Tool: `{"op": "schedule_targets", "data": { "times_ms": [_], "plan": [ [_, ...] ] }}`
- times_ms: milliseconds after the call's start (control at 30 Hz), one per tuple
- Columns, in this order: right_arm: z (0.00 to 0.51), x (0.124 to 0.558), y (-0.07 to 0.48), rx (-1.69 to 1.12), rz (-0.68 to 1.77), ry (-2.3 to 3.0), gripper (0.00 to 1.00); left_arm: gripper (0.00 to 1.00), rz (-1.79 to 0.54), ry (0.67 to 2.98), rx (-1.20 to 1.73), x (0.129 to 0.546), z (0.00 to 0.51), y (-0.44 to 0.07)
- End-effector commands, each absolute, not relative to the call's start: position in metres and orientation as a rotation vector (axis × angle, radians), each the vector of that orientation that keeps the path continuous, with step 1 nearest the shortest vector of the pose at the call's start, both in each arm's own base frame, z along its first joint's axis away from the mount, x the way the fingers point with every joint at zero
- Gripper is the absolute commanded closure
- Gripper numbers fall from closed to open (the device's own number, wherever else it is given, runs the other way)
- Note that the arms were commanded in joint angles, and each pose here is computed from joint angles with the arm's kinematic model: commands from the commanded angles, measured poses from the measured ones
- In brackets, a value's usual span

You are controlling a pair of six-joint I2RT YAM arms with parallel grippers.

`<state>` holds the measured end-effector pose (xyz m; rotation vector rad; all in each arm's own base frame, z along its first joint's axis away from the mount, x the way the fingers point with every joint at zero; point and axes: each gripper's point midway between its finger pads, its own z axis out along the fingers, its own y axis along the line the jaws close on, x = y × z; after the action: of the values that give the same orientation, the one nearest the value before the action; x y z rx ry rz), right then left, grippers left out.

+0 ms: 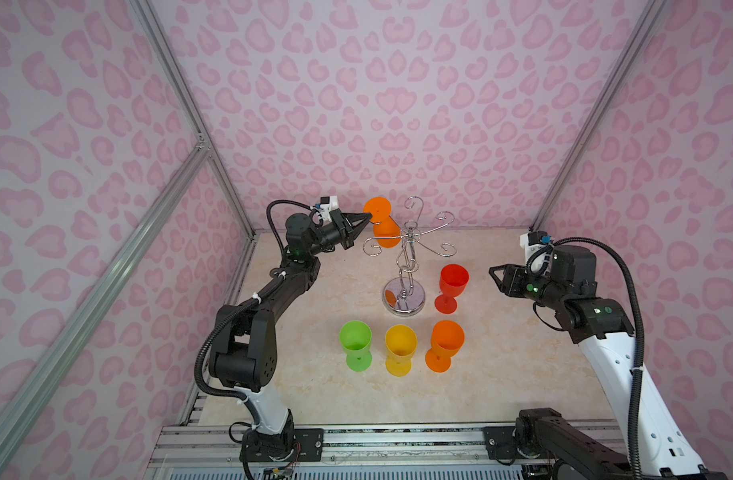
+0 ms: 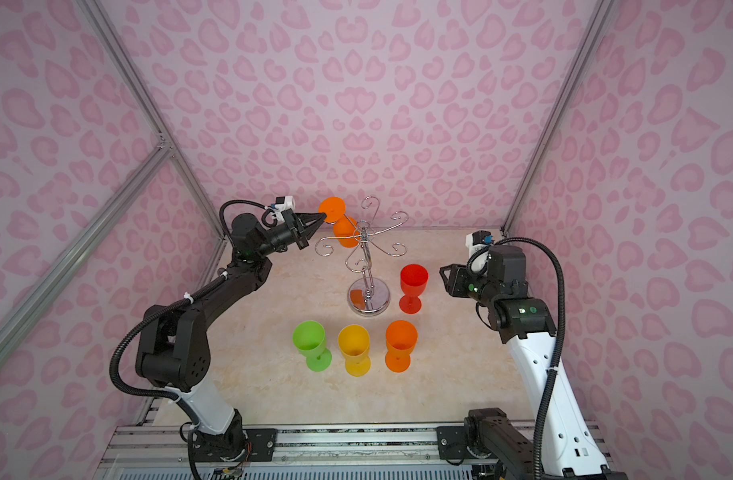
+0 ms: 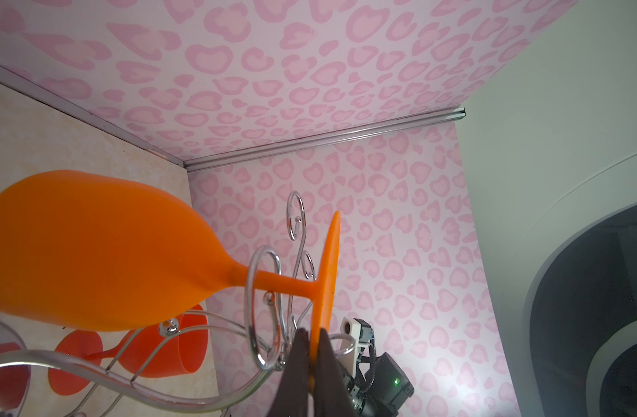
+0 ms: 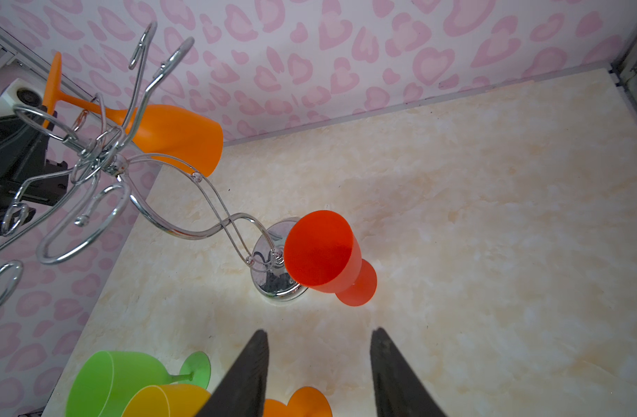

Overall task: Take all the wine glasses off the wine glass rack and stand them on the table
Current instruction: 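Close the left gripper on the foot of the orange glass on the rack, then slide the orange glass off its hook with the left gripper, away from the rack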

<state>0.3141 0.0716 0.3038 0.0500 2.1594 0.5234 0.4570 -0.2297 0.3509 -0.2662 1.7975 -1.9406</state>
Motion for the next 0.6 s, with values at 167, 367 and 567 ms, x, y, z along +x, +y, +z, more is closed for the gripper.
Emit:
{"op": "schedule_targets", "data": {
  "times_ms": [167, 367, 567],
  "plan": [
    [0.3048, 0.3156, 0.0741, 0.048, 0.544, 2.148, 0.53, 0.98, -1.861, 1.857, -0.191, 0.4469, 0.3606, -0.2303],
    [0.3043, 0.3150, 0.0737, 0.049, 0.542, 2.148, 0.53, 0.98, -1.774, 1.900, -0.178, 0.4446, 0.3695, -0.2277],
    [0.3032, 0.3152, 0.0747, 0.050, 0.550, 2.148, 0.53, 0.98, -1.738, 1.931, -0.178, 0.4425, 0.3685, -0.2273]
  ]
}}
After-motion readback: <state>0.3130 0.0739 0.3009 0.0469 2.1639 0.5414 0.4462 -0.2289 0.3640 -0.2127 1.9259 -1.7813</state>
